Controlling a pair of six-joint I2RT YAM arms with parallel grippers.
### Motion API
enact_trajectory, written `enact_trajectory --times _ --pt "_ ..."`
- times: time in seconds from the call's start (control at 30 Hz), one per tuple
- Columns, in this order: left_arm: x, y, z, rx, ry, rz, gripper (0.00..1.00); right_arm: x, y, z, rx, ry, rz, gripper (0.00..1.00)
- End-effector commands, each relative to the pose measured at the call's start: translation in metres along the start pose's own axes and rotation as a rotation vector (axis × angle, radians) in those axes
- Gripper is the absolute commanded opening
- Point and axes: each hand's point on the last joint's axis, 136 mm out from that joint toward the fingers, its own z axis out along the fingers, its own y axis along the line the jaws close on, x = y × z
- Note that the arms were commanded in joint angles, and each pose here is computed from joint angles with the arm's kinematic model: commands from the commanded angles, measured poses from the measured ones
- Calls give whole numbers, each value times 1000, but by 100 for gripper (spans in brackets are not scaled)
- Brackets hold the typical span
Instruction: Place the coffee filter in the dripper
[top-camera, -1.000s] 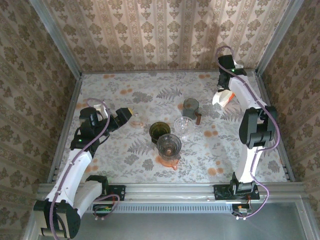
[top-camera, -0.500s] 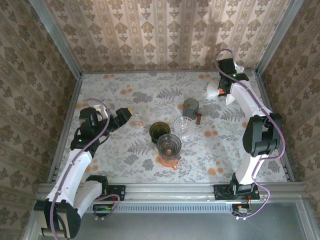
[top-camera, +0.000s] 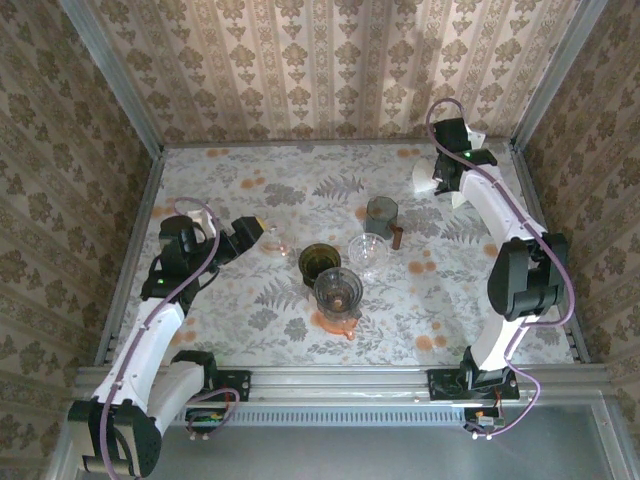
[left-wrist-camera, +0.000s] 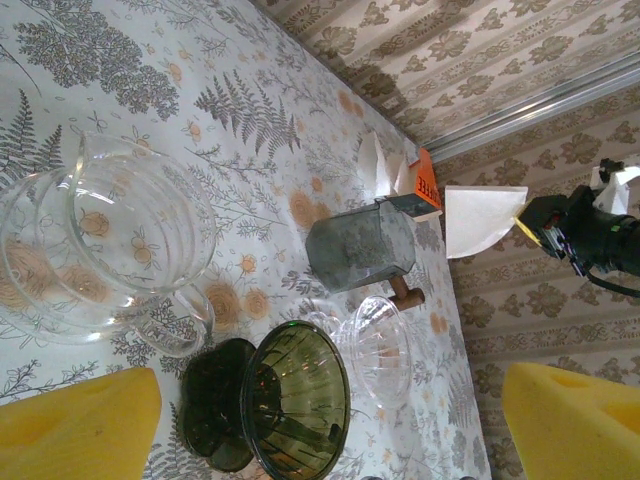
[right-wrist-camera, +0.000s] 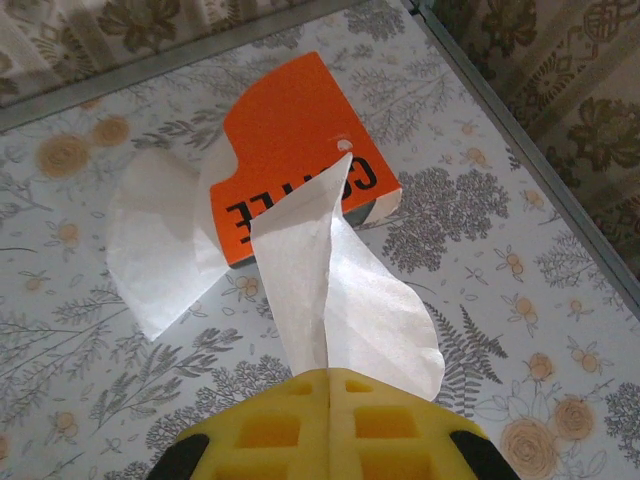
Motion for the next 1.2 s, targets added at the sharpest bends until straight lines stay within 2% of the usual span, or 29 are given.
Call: enact_trajectory --times 0.0,0.33,0.57,0.8,1.0,1.17 --pt "1 -1 0 20 4 -1 90 -7 3 -18 -34 -43 -19 0" --pt "3 2 4 14 19 -2 90 9 14 -78 -152 -108 -48 0" --pt "10 1 5 31 57 -1 90 40 18 -153 -338 -129 -95 0" --pt "15 -3 3 38 71 10 90 91 35 -241 -664 -43 -256 0" --pt "20 -2 1 29 81 10 91 133 35 -306 -867 84 -421 0" --pt "27 -5 2 26 104 19 90 171 42 -346 -978 205 -570 0"
